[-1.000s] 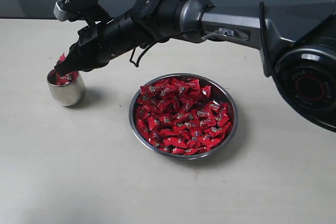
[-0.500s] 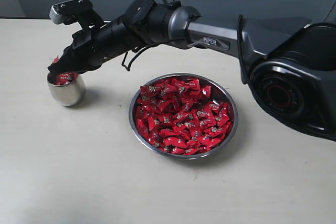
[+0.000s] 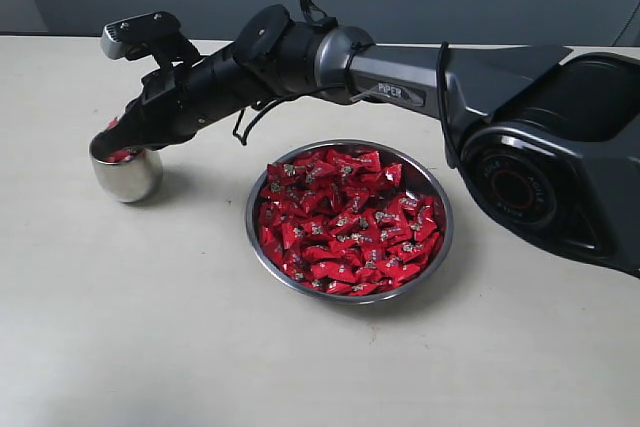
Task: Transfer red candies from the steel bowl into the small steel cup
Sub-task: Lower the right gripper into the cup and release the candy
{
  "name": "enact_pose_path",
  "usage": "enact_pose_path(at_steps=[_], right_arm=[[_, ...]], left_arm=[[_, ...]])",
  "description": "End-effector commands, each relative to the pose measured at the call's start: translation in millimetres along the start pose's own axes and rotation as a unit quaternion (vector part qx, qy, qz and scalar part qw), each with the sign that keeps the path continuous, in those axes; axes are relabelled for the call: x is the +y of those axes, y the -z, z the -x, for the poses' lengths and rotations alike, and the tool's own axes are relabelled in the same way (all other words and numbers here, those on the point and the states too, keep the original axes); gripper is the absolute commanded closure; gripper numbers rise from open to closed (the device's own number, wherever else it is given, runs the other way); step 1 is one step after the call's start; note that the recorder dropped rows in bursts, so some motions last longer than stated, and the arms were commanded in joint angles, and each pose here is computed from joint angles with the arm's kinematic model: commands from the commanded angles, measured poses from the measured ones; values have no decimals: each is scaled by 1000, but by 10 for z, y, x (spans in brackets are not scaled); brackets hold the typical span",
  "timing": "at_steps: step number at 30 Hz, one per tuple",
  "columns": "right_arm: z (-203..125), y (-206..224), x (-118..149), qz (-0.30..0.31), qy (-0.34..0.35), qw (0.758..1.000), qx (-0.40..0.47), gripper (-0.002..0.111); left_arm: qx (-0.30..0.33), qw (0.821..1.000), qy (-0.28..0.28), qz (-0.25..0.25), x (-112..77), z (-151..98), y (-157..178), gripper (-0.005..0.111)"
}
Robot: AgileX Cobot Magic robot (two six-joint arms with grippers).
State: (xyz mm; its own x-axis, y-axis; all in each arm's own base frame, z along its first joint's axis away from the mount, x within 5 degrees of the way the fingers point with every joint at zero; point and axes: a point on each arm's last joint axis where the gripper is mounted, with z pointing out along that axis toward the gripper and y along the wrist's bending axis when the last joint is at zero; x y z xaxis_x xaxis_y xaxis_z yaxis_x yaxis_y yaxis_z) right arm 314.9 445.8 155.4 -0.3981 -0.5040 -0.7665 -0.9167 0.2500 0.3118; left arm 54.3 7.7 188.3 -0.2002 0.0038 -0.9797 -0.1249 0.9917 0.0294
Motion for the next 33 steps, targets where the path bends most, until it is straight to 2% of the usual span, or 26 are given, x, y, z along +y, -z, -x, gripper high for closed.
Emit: enact_pose_path(at_steps=[1, 4, 6, 9, 15, 30, 32, 33], right_arm=[[55, 39, 7, -8, 21, 1000, 1, 108], [49, 43, 10, -7, 32, 999, 9, 94], [51, 43, 8, -8, 29, 1000, 8, 78], [61, 43, -7, -16, 16, 1000, 3, 62], [65, 38, -2, -19, 16, 1000, 1, 67], [172, 162, 51, -28, 14, 1000, 3, 67], [221, 209, 69, -33, 23, 999, -1, 76], [242, 229, 79, -33, 25, 999, -3, 86]], left_arm=[[-1, 1000, 2, 0, -1, -9, 0, 106], [-1, 1000, 2, 0, -1, -9, 0, 106], [-1, 1000, 2, 0, -1, -9, 0, 106], [-1, 1000, 2, 0, -1, -9, 0, 106], [-1, 1000, 2, 0, -1, -9, 0, 106], [-1, 1000, 2, 0, -1, -9, 0, 106], [-1, 1000, 2, 0, -1, -9, 0, 106], [-1, 1000, 2, 0, -1, -9, 0, 106]])
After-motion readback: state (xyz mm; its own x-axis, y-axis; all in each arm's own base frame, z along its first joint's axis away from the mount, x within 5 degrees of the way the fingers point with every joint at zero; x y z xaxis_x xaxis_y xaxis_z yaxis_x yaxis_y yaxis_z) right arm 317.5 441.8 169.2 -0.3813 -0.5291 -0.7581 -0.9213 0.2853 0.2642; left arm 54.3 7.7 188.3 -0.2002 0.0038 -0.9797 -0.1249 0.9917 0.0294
